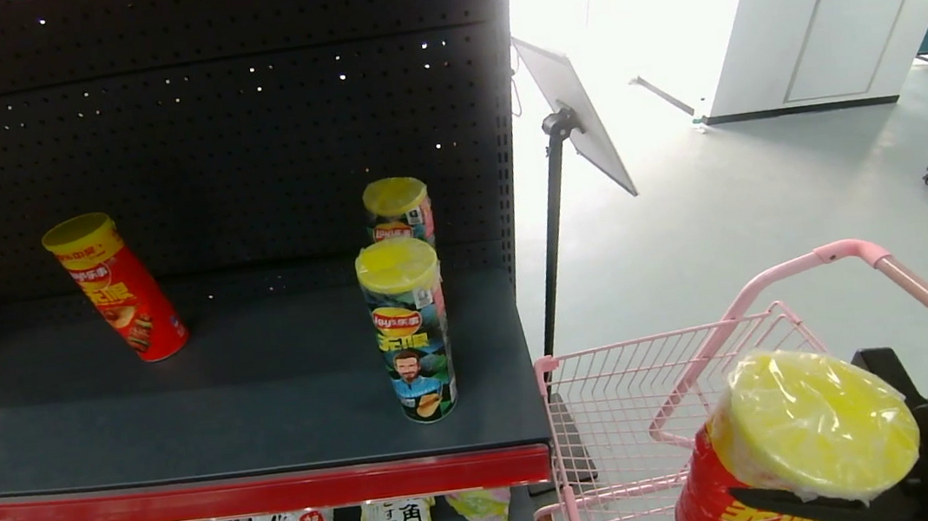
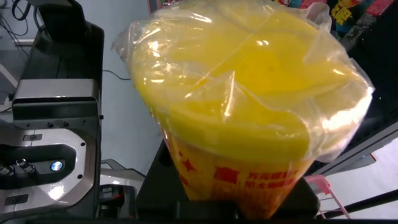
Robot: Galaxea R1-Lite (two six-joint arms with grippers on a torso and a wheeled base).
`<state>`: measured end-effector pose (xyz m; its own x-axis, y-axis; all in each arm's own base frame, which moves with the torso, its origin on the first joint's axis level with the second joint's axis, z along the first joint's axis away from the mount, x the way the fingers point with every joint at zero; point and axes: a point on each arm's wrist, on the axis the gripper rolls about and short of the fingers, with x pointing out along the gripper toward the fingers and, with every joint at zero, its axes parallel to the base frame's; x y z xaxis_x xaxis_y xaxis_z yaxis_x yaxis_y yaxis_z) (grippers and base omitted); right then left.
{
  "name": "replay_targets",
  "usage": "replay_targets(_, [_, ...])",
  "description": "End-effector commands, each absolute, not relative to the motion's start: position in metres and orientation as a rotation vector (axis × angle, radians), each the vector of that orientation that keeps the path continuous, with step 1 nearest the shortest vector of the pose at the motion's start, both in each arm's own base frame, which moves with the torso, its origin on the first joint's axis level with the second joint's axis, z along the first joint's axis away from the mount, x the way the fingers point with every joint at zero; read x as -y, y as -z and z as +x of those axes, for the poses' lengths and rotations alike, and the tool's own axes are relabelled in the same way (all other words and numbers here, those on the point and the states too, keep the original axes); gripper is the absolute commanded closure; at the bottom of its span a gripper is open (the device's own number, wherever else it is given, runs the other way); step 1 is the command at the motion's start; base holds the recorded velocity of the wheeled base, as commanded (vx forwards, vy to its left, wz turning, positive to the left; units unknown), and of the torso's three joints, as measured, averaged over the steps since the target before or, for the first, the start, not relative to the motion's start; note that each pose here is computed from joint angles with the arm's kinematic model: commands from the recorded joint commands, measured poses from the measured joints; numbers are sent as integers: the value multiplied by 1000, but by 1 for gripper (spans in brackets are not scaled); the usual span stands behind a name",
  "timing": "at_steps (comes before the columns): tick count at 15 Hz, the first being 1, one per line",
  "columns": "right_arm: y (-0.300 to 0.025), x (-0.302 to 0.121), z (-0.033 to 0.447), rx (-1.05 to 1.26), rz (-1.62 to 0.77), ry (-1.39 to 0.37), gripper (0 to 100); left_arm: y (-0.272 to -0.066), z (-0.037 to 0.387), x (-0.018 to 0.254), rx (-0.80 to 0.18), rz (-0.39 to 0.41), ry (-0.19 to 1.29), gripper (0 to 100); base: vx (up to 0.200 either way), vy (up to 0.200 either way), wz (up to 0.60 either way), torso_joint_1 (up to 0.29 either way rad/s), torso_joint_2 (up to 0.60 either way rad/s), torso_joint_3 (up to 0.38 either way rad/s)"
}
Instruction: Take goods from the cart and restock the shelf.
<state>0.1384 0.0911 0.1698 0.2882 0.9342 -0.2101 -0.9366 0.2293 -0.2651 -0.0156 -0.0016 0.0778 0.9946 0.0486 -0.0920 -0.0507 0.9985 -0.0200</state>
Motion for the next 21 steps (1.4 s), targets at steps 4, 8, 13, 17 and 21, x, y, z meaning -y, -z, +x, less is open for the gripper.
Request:
replay_targets(4, [-170, -95, 136, 1, -379, -1306, 100, -78, -16, 2, -91, -23, -50, 0, 0, 0, 0, 0, 0, 0])
replay_targets(8, [-166, -104, 129, -12, -383, -1365, 100, -78, -16, 2, -91, -26, -50, 0, 0, 0, 0, 0, 0, 0])
replay_targets(13, [-165, -103, 128, -30, -398, -1298, 100, -78, -16, 2, -91, -23, -50, 0, 0, 0, 0, 0, 0, 0])
replay_targets(17, [-168, -103, 131, -46, -399, -1213, 100, -78, -16, 2, -91, -23, -50, 0, 0, 0, 0, 0, 0, 0])
replay_targets(21, [-177, -99, 130, -85, -329, -1038, 100, -78, -16, 2, -91, -23, -50, 0, 0, 0, 0, 0, 0, 0])
